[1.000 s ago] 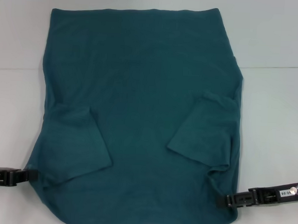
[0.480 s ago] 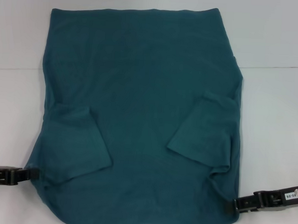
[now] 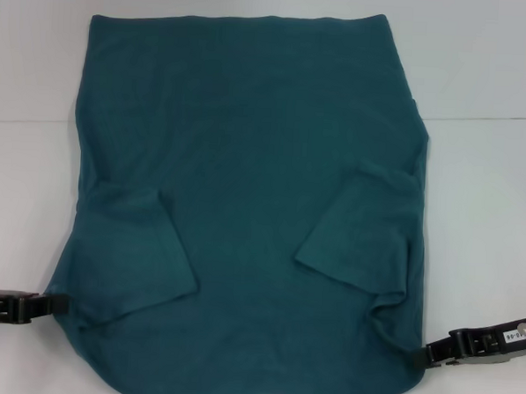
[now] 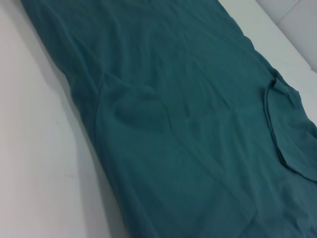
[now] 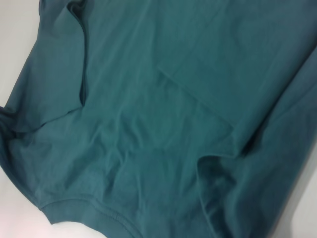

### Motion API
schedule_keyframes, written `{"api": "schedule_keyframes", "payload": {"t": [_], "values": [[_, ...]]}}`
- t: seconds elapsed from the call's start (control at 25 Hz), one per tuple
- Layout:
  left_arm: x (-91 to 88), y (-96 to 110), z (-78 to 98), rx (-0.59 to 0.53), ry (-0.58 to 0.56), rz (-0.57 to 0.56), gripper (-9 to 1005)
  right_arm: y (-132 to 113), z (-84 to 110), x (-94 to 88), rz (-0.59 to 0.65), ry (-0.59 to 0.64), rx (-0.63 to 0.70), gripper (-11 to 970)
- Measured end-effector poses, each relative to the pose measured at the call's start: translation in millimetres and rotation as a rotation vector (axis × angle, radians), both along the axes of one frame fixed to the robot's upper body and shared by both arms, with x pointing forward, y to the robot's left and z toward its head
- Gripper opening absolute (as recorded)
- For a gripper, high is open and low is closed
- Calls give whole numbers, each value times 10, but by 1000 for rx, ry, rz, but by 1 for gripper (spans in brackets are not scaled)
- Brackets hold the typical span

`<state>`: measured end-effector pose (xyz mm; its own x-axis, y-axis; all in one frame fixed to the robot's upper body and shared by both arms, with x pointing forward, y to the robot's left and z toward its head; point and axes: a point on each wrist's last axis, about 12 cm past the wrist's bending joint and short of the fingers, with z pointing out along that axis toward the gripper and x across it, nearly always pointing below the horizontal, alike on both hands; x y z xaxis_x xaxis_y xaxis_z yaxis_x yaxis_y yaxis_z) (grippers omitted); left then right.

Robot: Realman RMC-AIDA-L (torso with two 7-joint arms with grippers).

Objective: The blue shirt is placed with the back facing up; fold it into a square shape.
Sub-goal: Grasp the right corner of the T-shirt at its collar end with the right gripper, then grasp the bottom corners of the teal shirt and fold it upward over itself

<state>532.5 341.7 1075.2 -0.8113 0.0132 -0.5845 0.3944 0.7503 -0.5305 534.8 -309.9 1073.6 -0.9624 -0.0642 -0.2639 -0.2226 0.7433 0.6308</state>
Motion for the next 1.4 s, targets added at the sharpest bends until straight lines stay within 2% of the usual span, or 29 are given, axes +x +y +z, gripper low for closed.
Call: {"api": "schedule_keyframes", "payload": {"t": [0.24, 0.52, 0.88, 1.4], "values": [[0, 5, 0, 2, -1, 1, 27, 5, 11, 14, 3, 8, -9, 117], [1, 7, 2, 2, -3, 1, 28, -9, -4, 15, -6, 1, -21, 85], [7, 16, 10, 2, -3, 3, 28, -92, -59, -72, -24, -24, -17, 61], [-120, 135, 71, -46, 7, 18, 27, -248, -212, -433, -85, -171, 121, 55]]}}
